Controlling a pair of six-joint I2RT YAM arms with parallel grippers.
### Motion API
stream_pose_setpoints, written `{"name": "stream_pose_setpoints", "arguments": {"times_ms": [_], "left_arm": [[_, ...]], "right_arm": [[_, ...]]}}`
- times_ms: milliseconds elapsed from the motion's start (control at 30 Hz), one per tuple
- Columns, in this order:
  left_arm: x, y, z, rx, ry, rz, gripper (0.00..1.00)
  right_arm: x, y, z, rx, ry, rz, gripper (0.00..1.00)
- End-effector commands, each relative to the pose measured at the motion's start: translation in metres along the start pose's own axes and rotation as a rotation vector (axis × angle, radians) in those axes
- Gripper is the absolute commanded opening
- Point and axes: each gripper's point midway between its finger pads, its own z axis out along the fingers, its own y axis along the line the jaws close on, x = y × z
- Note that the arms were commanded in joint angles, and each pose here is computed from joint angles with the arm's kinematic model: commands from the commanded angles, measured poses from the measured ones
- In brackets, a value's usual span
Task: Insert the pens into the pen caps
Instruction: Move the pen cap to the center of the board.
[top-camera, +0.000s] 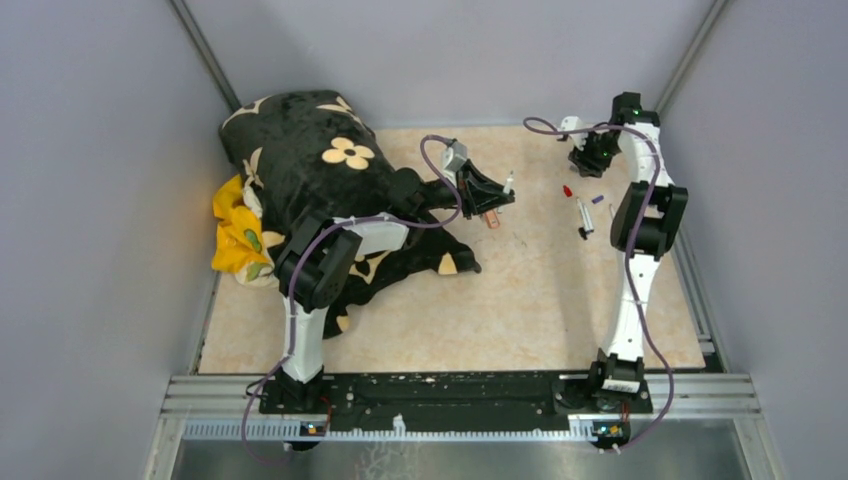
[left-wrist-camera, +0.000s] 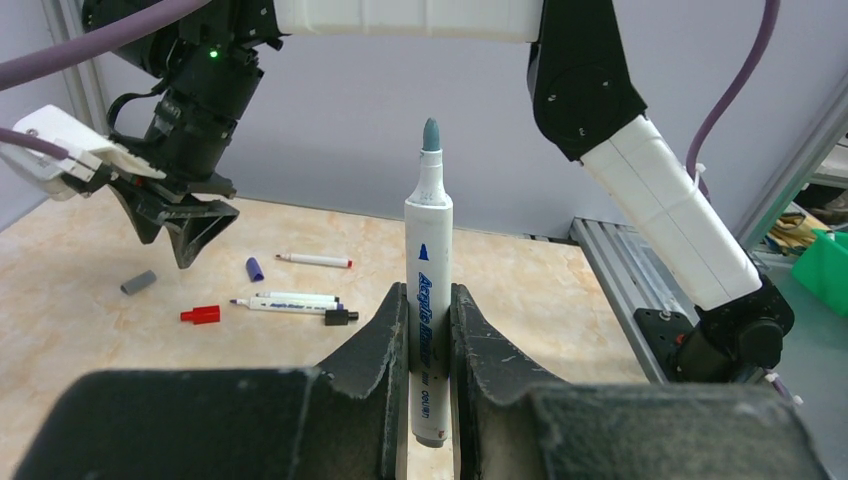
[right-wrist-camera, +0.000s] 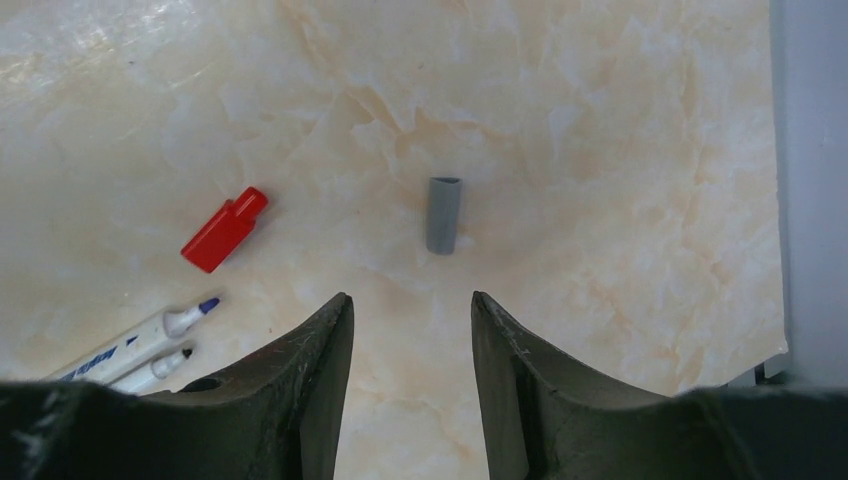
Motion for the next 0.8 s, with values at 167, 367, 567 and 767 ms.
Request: {"name": "stream_pose_setpoints", "arguments": {"times_ms": [167,367,567,767], "left_arm": [[0.002,0.000,-0.011,0.001,-0.022,0.034,0.00],[0.006,0.000,-0.013,-0.001,-0.020,0.033,0.00],[0.008,0.001,-0.013,0.004,-0.028,0.021,0.00],[0.007,-0.001,-0.013,0.010,-0.031,0.018,0.00]], "right_arm": [[-0.004,-0.022,0.023,0.074,-0.009,0.057,0.44],[-0.005,-0.027,0.033,0.096,0.012,0.046,0.39],[-0.007,-0.032,0.036,0.110,0.015,0.031,0.34],[-0.009,-0.032,0.037,0.111,0.017,0.025,0.28]]}}
